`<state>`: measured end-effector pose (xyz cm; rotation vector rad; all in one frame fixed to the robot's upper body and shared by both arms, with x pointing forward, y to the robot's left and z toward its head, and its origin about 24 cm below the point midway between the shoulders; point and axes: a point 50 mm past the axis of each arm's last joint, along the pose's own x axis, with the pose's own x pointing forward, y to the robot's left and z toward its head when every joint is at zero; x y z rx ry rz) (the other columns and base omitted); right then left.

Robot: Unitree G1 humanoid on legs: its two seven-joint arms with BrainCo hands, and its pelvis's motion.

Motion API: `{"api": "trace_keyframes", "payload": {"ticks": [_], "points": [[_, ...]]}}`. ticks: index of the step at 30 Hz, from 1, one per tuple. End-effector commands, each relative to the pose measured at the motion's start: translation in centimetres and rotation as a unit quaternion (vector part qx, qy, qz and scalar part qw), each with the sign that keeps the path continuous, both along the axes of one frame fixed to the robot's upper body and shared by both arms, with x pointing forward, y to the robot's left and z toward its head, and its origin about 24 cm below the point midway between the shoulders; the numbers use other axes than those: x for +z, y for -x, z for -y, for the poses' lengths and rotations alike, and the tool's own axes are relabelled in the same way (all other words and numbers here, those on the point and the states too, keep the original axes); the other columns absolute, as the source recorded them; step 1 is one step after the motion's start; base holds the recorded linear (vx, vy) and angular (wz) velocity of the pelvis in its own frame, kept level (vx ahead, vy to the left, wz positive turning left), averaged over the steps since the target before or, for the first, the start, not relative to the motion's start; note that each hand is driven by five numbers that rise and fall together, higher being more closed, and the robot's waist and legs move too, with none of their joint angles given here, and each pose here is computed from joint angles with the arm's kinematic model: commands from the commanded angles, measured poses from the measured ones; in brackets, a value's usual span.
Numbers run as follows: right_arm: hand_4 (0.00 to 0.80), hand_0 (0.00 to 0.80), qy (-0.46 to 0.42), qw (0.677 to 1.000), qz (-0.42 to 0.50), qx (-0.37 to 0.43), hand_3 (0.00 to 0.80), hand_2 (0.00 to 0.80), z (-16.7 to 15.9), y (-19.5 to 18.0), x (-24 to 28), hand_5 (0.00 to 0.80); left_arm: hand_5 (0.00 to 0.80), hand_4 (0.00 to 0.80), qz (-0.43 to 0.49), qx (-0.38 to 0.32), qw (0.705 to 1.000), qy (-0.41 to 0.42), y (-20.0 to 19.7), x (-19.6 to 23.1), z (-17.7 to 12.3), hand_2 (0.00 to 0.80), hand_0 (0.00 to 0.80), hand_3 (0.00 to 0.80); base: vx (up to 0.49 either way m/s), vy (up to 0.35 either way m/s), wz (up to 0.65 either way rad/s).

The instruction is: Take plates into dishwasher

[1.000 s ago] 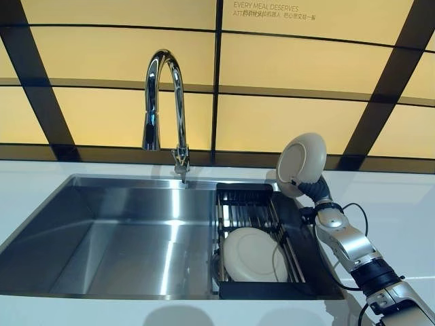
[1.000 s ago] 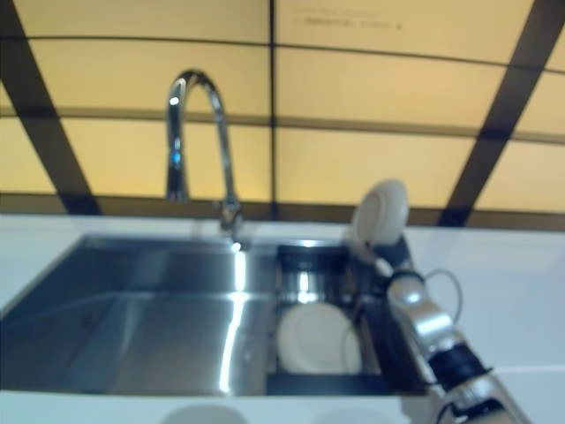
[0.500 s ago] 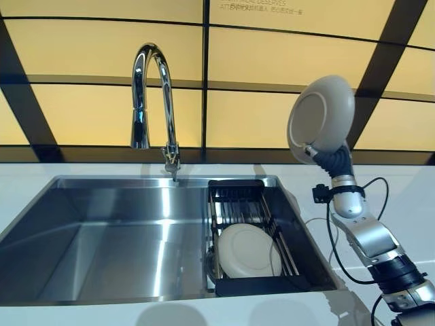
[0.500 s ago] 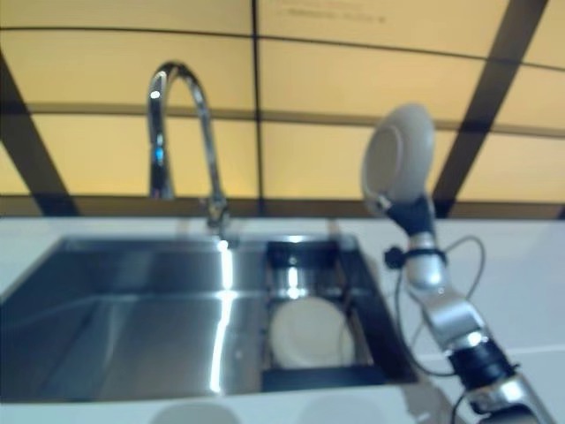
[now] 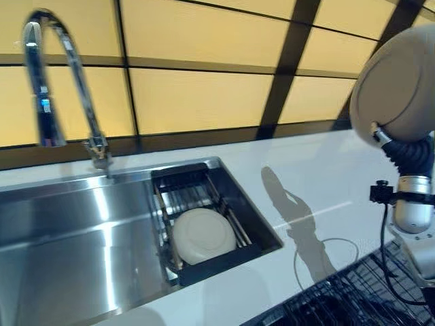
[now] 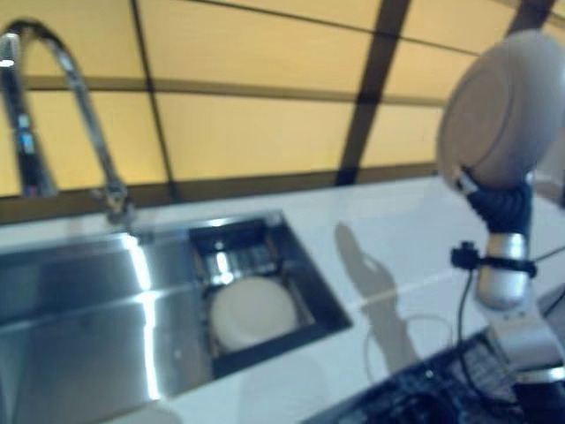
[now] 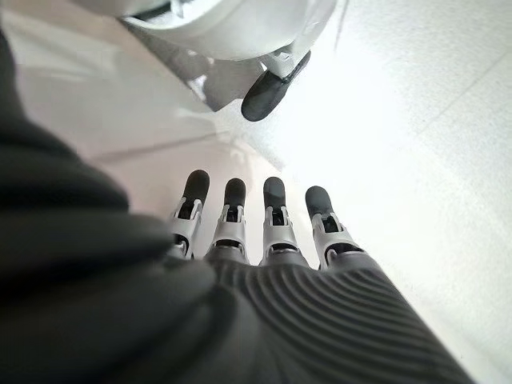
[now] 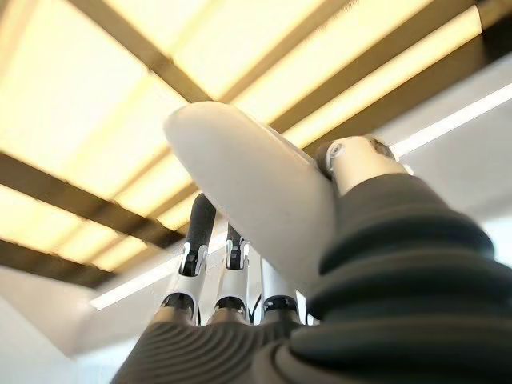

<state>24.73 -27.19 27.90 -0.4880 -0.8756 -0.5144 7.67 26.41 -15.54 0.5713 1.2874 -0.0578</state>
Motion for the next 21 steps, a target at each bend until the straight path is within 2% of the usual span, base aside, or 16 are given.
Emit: {"api": "trace_keyframes", "payload": {"ticks": [1,4,8,14,18,21], "points": [[0.8,0.8,0.005,0.999,0.039,0.011,0.8,0.8,0.1,1.0,0.9,0.8,0.0,0.0,0.034,0.003,0.999,-0.02,-1.9,0.8,-1.3,0.0,0.0,0.0,-0.16,-0.095,-1.09],[0.8,0.8,0.004,1.0,0.002,0.011,0.8,0.8,0.4,0.7,-0.4,0.8,0.0,0.0,0.043,-0.002,0.999,-0.016,-2.4,1.0,-1.4,0.0,0.0,0.0,-0.094,-0.132,-1.35],[0.8,0.8,0.003,0.999,-0.045,0.014,0.8,0.8,0.6,0.4,-2.4,0.8,0.0,0.0,0.06,-0.005,0.998,-0.013,-3.4,1.3,-1.3,0.0,0.0,0.0,-0.148,-0.232,-0.49],[0.8,0.8,-0.008,0.991,-0.112,0.072,0.8,0.8,0.3,-0.3,-4.3,0.8,0.0,0.0,0.087,0.012,0.996,-0.027,-4.9,1.7,-1.4,0.0,0.0,0.0,-0.24,-0.365,-0.46],[0.8,0.8,0.022,0.976,-0.193,0.095,0.8,0.8,0.1,-0.9,-5.7,0.8,0.0,0.0,0.1,0.007,0.995,-0.014,-5.3,1.5,-0.3,0.0,0.0,0.0,-0.182,-0.299,-0.1],[0.8,0.8,0.069,0.949,-0.288,0.11,0.8,0.8,0.2,-1.5,-7.4,0.8,0.0,0.0,0.108,-0.001,0.994,-0.005,-5.3,1.3,0.5,0.0,0.0,0.0,-0.166,-0.185,0.16]]}}
